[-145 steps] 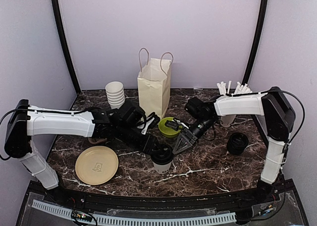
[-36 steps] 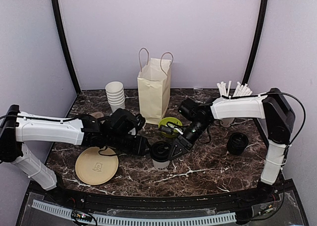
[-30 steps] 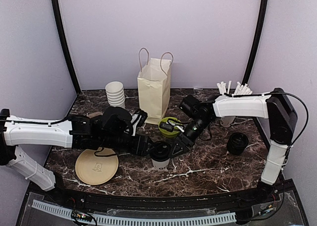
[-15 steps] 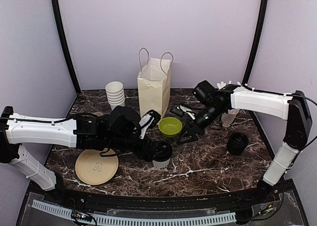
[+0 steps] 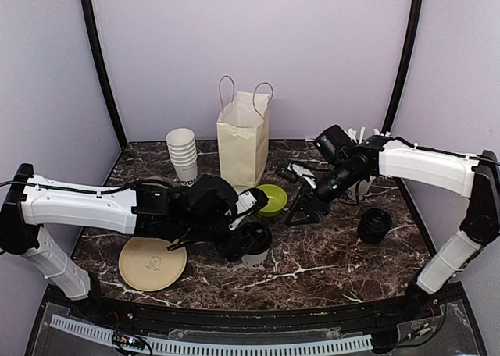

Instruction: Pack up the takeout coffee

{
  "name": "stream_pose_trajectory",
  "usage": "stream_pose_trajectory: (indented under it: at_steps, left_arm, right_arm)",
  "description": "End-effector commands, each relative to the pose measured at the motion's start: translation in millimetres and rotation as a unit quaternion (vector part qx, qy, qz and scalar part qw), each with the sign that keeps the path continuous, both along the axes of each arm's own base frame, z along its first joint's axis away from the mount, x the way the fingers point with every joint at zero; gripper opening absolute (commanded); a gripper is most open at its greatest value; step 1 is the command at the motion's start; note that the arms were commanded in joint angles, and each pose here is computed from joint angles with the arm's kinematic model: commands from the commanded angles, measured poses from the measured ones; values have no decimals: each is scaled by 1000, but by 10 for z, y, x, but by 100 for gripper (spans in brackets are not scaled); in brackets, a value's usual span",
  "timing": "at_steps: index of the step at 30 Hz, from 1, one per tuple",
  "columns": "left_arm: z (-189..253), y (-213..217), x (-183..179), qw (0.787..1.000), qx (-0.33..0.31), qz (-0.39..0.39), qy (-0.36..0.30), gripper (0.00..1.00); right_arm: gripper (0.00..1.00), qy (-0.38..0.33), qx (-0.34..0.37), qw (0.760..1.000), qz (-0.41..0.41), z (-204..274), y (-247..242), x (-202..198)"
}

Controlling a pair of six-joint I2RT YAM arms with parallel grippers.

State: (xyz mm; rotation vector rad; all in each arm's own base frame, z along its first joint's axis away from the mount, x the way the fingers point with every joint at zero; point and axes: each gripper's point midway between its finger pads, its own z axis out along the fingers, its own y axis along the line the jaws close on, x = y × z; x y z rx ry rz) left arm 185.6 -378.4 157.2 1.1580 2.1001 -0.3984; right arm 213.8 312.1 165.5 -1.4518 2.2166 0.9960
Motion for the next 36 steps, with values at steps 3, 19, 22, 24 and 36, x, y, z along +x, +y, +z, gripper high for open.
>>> stream_pose_trajectory:
  at_steps: [3,19,22,24,36]
  left_arm:
    - [0,19,11,999,22,-14,-20,80]
    - [-520,156,52,996,91,3,-11,78]
    - [-644,195,23,994,111,1,0,77]
    - [-741,239,7,992,127,2,9,77]
    - [-332,33,27,997,73,-3,-4,76]
  right_arm:
    - [69,23,11,1000,-5,-72,172,170]
    - [65,150,20,989,-1,-527,435,199]
    - [63,160,-6,987,-20,-711,406,228]
    - [62,160,-33,986,-38,-863,367,258]
    - [61,98,-30,994,-41,-520,317,330]
